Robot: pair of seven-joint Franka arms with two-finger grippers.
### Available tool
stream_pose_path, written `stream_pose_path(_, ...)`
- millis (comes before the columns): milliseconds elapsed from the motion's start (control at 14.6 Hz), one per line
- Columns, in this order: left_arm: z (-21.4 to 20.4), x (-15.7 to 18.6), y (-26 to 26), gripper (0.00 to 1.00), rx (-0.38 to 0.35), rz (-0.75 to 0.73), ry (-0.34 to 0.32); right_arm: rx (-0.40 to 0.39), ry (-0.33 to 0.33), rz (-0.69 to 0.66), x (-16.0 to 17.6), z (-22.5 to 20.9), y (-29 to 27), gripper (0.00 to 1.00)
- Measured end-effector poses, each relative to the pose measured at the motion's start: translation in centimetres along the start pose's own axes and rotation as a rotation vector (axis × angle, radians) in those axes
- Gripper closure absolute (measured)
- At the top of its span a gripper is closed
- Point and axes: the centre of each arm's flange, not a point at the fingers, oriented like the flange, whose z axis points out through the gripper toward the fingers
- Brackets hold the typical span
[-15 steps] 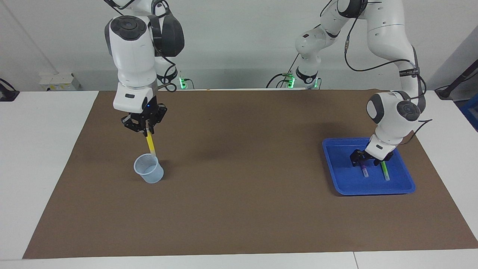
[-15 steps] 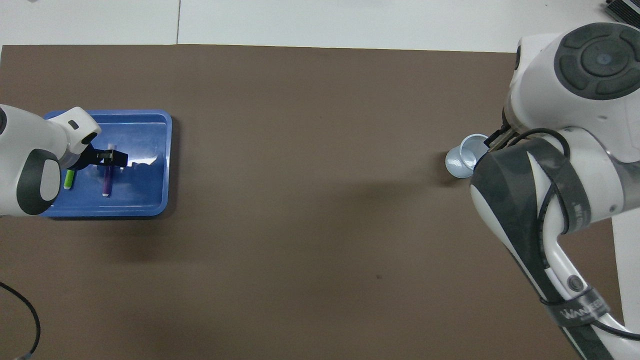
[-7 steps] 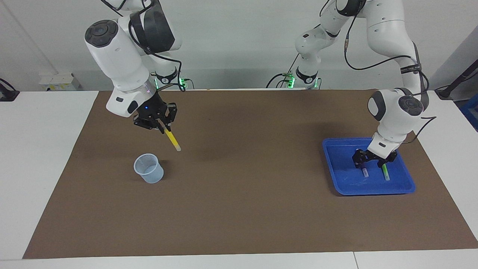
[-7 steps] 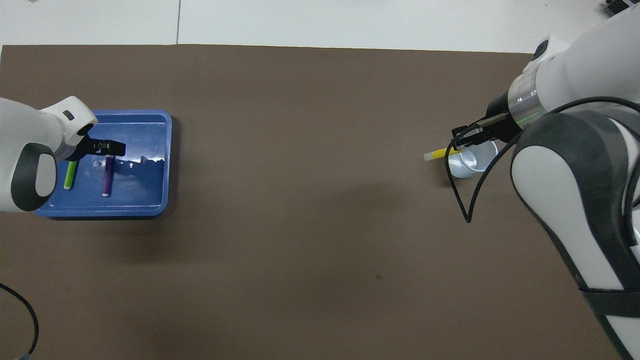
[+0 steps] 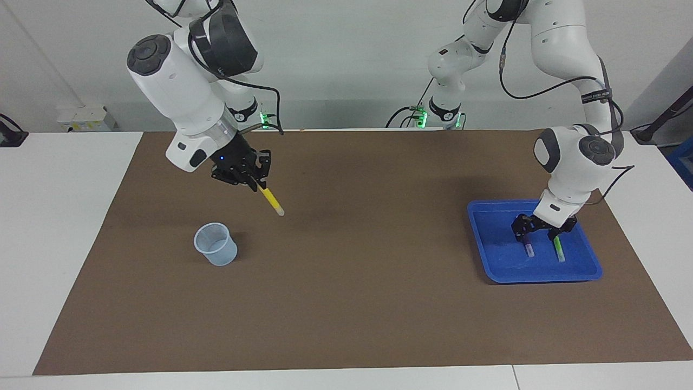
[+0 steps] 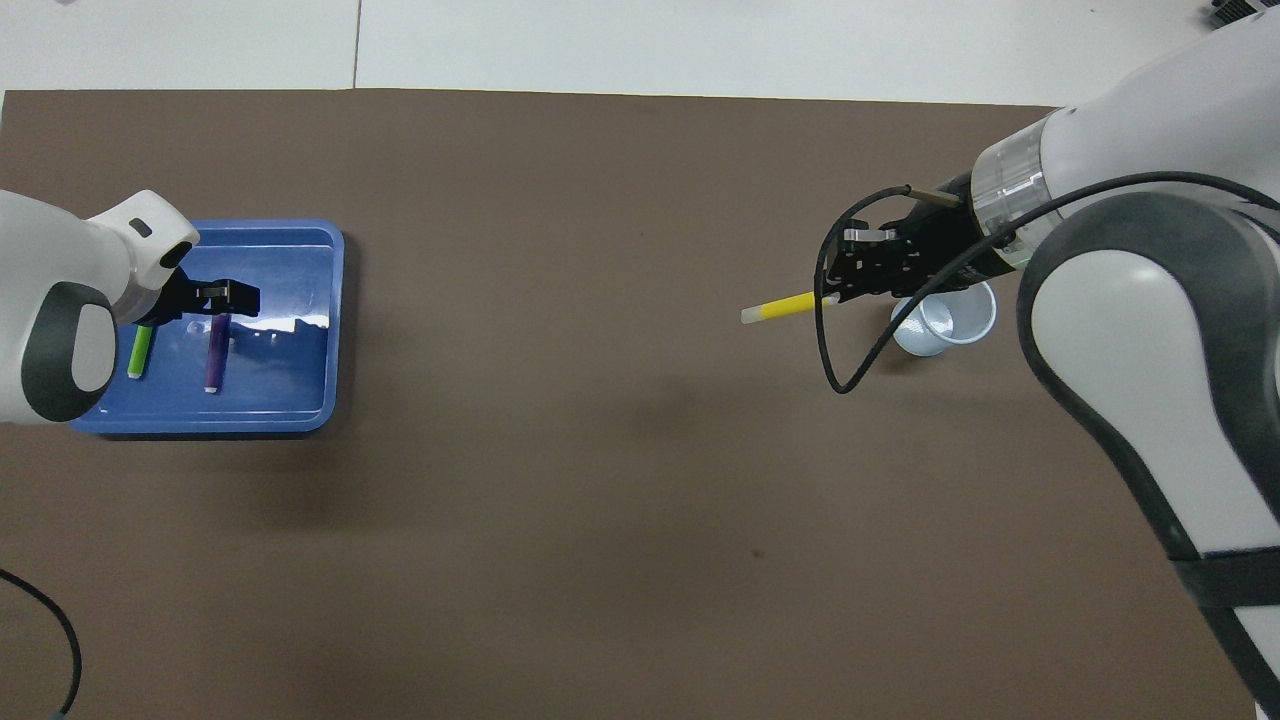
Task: Right arm passes pens to left for tray arrangement
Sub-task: 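Carry the yellow pen toward the left gripper while the left gripper approaches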
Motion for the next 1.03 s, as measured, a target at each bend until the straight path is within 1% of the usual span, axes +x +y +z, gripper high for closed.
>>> stream_pose_path(137,0.0,-0.5,0.6,0.05,-0.034,-0.054,-0.044,0.052,0.003,0.067,0.0,1.0,-1.0,0.81)
stream_pose_path(205,-0.1,-0.7,1.1,0.05,-0.04,-0.091,-0.071,0.06,0.006,0.097,-0.1,1.7,-1.9,0.81)
stream_pose_path(274,-0.3,-0.9,1.6,0.07,-0.051,-0.13,-0.096,0.067,0.013,0.126,-0.4,2.3,-2.9,0.81)
stream_pose_path(342,-0.6,-1.2,2.3,0.09,-0.082,-0.177,-0.124,0.076,0.018,0.153,-0.6,2.9,-3.9,0.81)
stream_pose_path(547,-1.3,-1.9,3.9,0.08,-0.229,-0.339,-0.207,0.115,0.022,0.22,-1.0,3.6,-5.6,0.81)
stream_pose_path(753,-1.6,-2.6,5.5,0.08,-0.274,-0.52,-0.299,0.123,0.021,0.247,-0.9,3.6,-5.5,0.81)
stream_pose_path(890,-1.8,-3.0,7.6,0.08,-0.331,-0.667,-0.378,0.131,0.031,0.268,-1.0,3.7,-6.1,0.81)
stream_pose_path(1026,-2.5,-3.4,10.3,0.08,-0.402,-0.83,-0.482,0.14,0.038,0.293,-1.4,4.1,-7.1,0.81)
